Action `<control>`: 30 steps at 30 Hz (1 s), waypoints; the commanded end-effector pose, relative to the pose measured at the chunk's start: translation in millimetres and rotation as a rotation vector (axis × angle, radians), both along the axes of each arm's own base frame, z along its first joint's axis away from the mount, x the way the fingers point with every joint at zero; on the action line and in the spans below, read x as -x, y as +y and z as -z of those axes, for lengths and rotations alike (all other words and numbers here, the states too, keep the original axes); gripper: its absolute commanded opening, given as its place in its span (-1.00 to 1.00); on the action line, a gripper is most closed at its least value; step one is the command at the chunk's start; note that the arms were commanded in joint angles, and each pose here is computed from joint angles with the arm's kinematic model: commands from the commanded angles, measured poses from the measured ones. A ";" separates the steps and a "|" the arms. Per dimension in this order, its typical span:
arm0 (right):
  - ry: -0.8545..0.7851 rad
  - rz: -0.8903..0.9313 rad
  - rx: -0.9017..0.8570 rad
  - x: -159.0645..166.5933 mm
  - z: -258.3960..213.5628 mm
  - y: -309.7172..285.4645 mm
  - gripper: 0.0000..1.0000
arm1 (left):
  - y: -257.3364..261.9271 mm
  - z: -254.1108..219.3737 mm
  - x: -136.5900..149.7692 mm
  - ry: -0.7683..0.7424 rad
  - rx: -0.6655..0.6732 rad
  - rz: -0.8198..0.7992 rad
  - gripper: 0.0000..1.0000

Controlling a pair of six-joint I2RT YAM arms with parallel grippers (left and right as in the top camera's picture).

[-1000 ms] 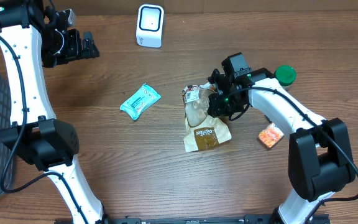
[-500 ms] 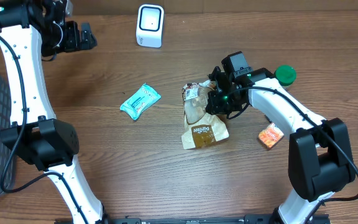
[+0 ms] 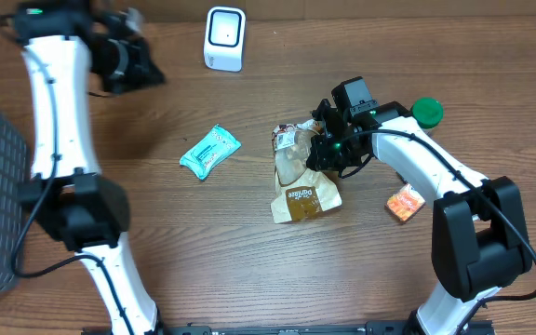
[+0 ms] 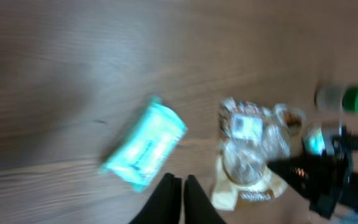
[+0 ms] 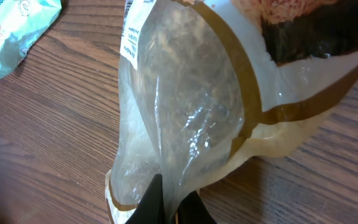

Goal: Scan the item barcode

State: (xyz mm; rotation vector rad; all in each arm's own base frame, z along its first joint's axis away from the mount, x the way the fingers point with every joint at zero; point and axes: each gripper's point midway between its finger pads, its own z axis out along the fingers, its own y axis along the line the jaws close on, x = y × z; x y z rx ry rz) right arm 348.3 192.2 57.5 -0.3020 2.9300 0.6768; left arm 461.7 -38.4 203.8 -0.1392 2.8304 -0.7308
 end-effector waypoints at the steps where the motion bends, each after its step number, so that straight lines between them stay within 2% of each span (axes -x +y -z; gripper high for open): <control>1: -0.041 -0.002 -0.025 -7.5 -14.8 5.5 -0.92 | -71.0 35.8 16.4 0.112 0.075 0.119 -0.91; 7: -0.029 0.022 -0.044 -8.5 -16.3 6.4 -0.92 | -153.4 87.0 38.2 0.212 0.127 0.170 -0.91; 11: -0.018 0.020 -0.082 -7.7 -19.4 9.5 -0.92 | -191.2 120.4 52.3 0.275 0.164 0.135 -0.91; 17: -0.009 0.031 -0.090 -8.3 -19.8 6.6 -0.92 | -211.3 162.9 70.4 0.331 0.166 0.083 -0.91; 23: -0.005 0.031 -0.089 -7.3 -19.6 6.5 -0.92 | -202.2 187.2 80.8 0.357 0.117 0.053 -0.91; 28: 0.015 0.022 -0.131 -3.8 -23.4 11.2 0.08 | -206.5 203.2 88.8 0.378 0.119 0.016 -0.92; 30: 0.030 0.024 -0.160 -2.8 -26.7 11.5 0.22 | -207.7 203.1 88.1 0.386 0.122 -0.002 -0.92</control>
